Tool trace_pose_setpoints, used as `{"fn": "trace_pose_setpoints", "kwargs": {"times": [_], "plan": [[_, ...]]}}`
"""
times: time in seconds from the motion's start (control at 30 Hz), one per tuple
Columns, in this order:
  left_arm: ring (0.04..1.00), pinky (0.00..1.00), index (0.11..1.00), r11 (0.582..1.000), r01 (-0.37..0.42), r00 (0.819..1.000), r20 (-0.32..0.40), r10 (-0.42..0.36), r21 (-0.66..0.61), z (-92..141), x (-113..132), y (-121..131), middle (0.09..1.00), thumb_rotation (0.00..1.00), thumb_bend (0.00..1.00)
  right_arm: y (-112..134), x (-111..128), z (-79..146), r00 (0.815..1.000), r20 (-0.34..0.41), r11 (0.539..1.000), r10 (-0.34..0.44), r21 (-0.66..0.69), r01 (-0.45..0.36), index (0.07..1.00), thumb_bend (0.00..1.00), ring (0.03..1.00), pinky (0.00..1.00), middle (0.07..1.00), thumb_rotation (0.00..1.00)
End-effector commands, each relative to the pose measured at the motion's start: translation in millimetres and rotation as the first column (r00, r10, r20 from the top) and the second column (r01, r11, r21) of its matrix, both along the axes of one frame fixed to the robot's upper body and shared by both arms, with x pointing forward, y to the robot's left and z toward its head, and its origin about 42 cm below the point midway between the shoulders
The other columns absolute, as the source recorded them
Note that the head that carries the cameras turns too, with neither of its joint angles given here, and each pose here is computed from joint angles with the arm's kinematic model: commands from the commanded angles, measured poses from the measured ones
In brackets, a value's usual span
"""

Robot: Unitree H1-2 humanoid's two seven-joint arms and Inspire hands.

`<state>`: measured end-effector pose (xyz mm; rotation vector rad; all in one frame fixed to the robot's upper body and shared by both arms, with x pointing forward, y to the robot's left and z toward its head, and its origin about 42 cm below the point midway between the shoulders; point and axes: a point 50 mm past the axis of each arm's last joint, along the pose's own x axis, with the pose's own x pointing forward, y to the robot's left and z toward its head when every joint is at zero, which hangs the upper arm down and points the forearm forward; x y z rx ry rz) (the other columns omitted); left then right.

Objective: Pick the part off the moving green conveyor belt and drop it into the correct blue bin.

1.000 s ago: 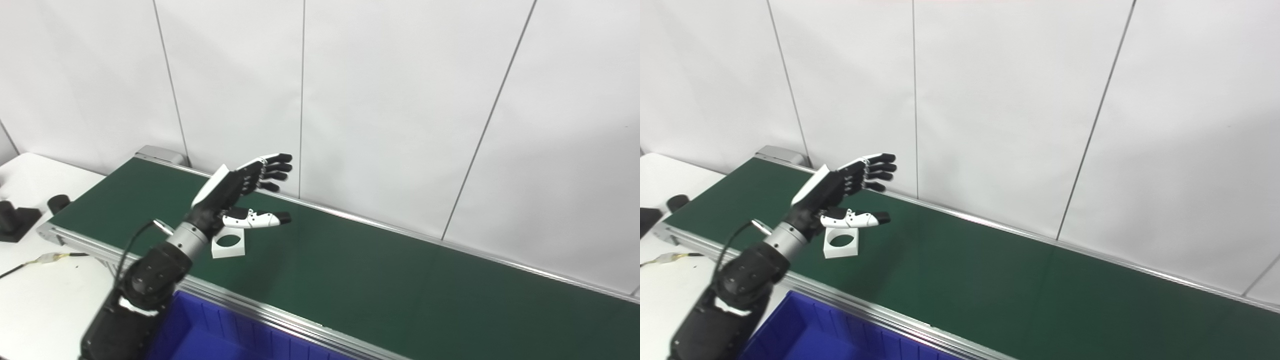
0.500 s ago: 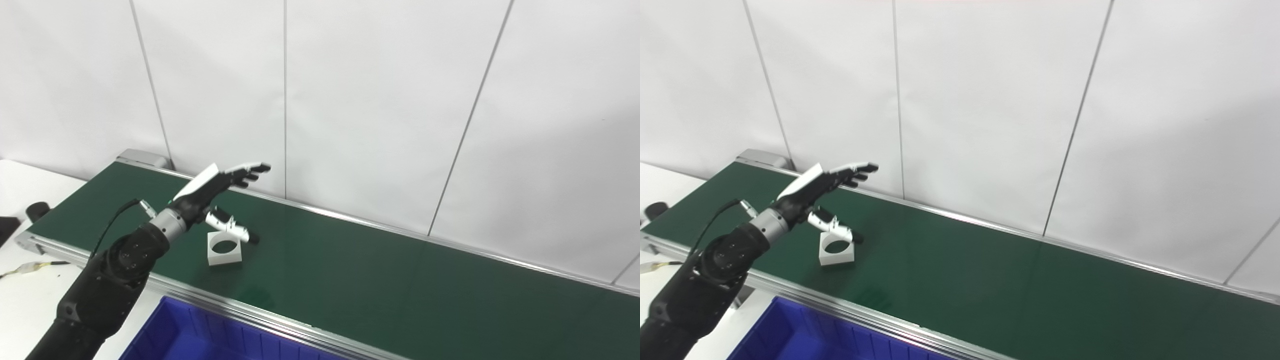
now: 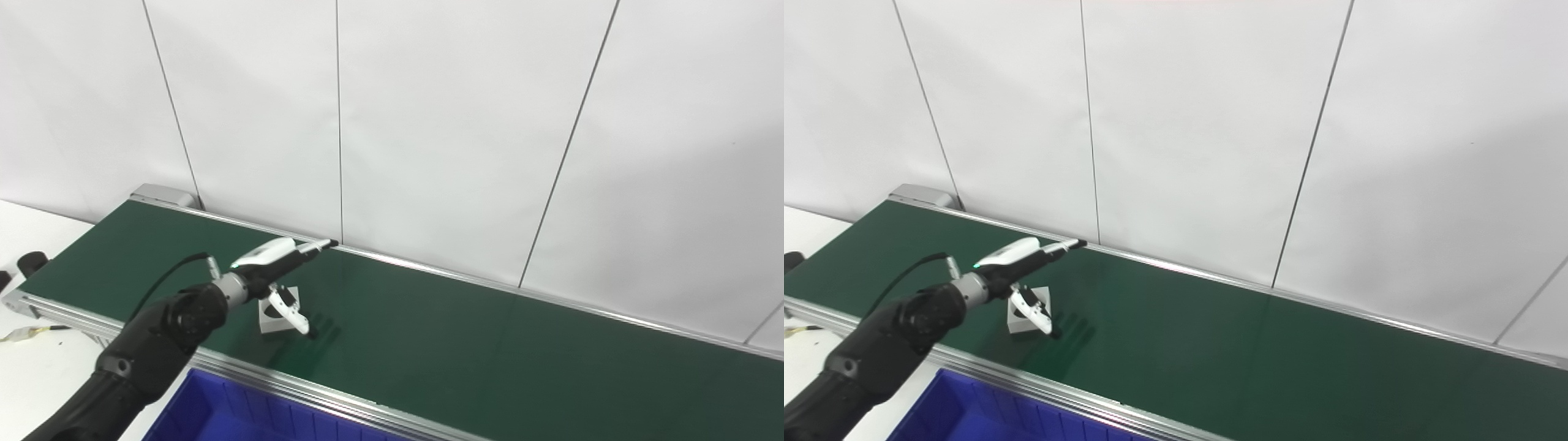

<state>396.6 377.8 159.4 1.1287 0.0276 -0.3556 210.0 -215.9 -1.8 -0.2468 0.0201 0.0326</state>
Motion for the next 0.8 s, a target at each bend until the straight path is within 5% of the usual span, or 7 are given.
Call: {"fn": "trace_pose_setpoints", "kwargs": {"times": [0.0, 0.53, 0.73, 0.77], "plan": [[1.000, 1.00, 1.000, 0.998, -0.028, 0.996, 0.087, 0.023, 0.051, 18, 16, 1, 1.000, 0.28, 1.00, 2, 12, 16, 0.996, 0.092, 1.000, 0.017, 0.023, -0.019, 0.774, 0.71, 0.719, 0.64, 0.762, 0.00], [1.000, 1.00, 0.988, 0.961, -0.112, 0.993, 0.072, 0.097, 0.254, -13, 20, 4, 1.000, 0.27, 1.00, -1, 7, 17, 0.995, 0.092, 0.999, 0.028, 0.017, -0.030, 0.783, 0.70, 0.714, 0.63, 0.762, 0.00], [1.000, 1.00, 0.923, 0.959, -0.128, 0.992, 0.052, 0.119, 0.254, -18, 20, 9, 0.990, 0.17, 0.99, -3, 5, 18, 0.996, 0.088, 0.999, 0.029, 0.030, -0.032, 0.780, 0.71, 0.704, 0.62, 0.760, 0.00], [0.997, 0.94, 0.884, 0.962, -0.129, 0.992, 0.046, 0.121, 0.239, -19, 20, 11, 0.965, 0.12, 0.98, -3, 5, 18, 0.996, 0.089, 0.999, 0.030, 0.030, -0.032, 0.781, 0.70, 0.705, 0.62, 0.762, 0.00]]}}
